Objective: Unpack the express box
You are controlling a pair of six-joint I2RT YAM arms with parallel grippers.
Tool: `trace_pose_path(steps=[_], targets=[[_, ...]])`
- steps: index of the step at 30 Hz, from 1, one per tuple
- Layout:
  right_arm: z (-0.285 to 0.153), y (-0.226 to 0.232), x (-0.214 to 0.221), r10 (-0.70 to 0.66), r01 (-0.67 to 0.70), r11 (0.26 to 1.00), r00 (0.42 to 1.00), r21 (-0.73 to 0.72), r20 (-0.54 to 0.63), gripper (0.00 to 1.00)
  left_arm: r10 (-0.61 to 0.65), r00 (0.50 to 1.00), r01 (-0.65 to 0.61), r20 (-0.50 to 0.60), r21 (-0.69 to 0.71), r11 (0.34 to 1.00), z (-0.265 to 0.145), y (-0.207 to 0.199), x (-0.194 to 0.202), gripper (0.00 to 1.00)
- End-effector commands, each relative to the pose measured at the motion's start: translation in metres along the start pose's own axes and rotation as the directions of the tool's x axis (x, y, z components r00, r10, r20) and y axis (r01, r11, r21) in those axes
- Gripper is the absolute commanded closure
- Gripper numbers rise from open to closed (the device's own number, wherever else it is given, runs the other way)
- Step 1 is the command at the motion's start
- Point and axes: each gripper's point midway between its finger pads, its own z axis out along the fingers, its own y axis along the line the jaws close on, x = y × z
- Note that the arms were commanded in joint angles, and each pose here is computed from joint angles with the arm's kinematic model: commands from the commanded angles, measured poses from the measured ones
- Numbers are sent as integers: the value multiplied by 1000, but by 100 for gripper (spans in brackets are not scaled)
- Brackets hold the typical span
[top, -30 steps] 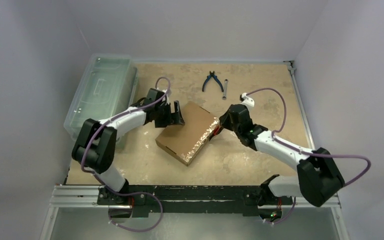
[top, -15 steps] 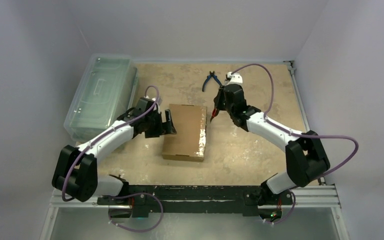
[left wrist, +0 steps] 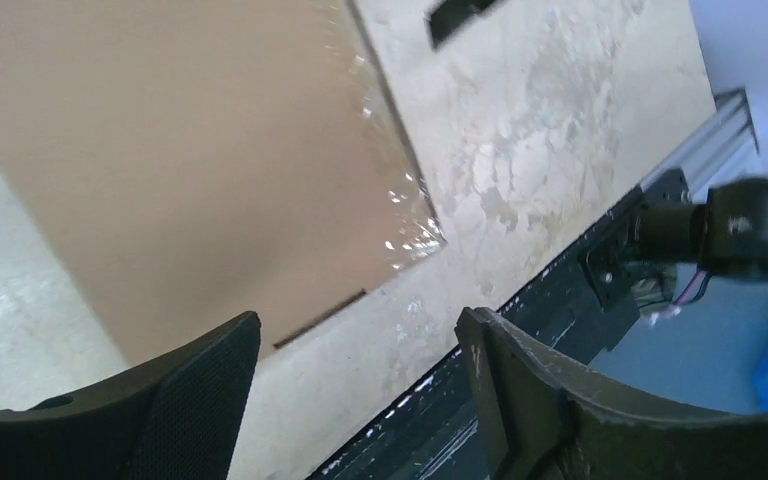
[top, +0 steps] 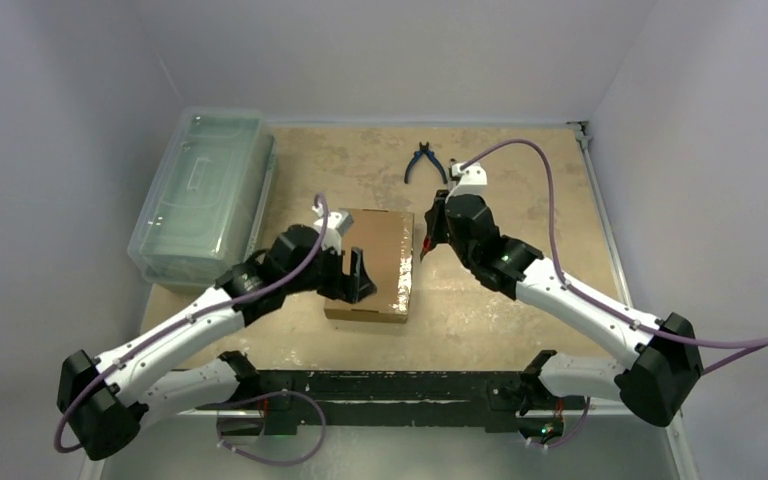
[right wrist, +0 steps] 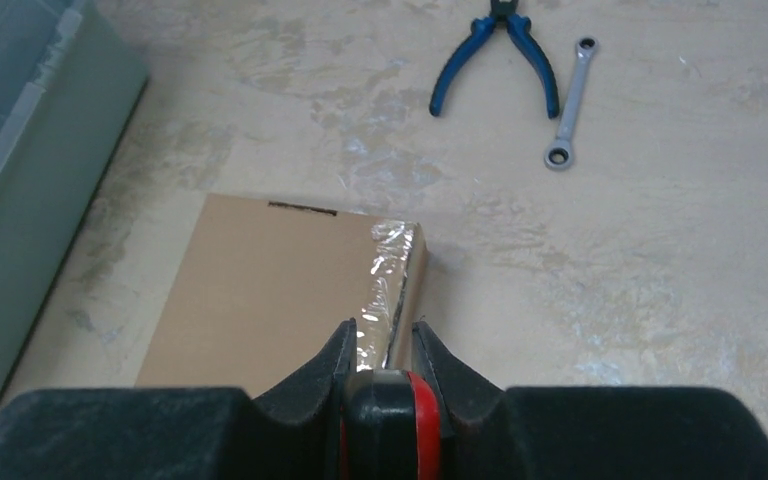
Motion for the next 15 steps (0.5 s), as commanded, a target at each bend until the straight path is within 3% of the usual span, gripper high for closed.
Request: trace_pose_path(steps=[1,3,6,8,10,13,15], targets=[[-2,-8,-3,87,-88,995,996,48,21,100,128,987,-132,95,36,991,2,-22,15,28],[1,-3,-4,103,-104,994,994,30,31,100,222,963,-230,150,37,973,0,-34,21,30],[5,3,-1,112,-112,994,994,20,1,100,398,887,-418,237,40,908,-1,-57,32,31],[8,8,2,111,-111,994,994,-2,-4,100,532,803,-556,270,15,831,0,-74,45,33],[9,10,2,120,-120,993,993,-15,-4,100,681,676,-694,281,-67,717,5,-81,61,33],[7,14,1,134,-134,990,991,-31,-3,100,808,517,-783,281,-226,579,14,-85,70,35],[8,14,2,132,-132,991,991,-32,-5,100,846,464,-804,262,-277,527,26,-79,76,35]])
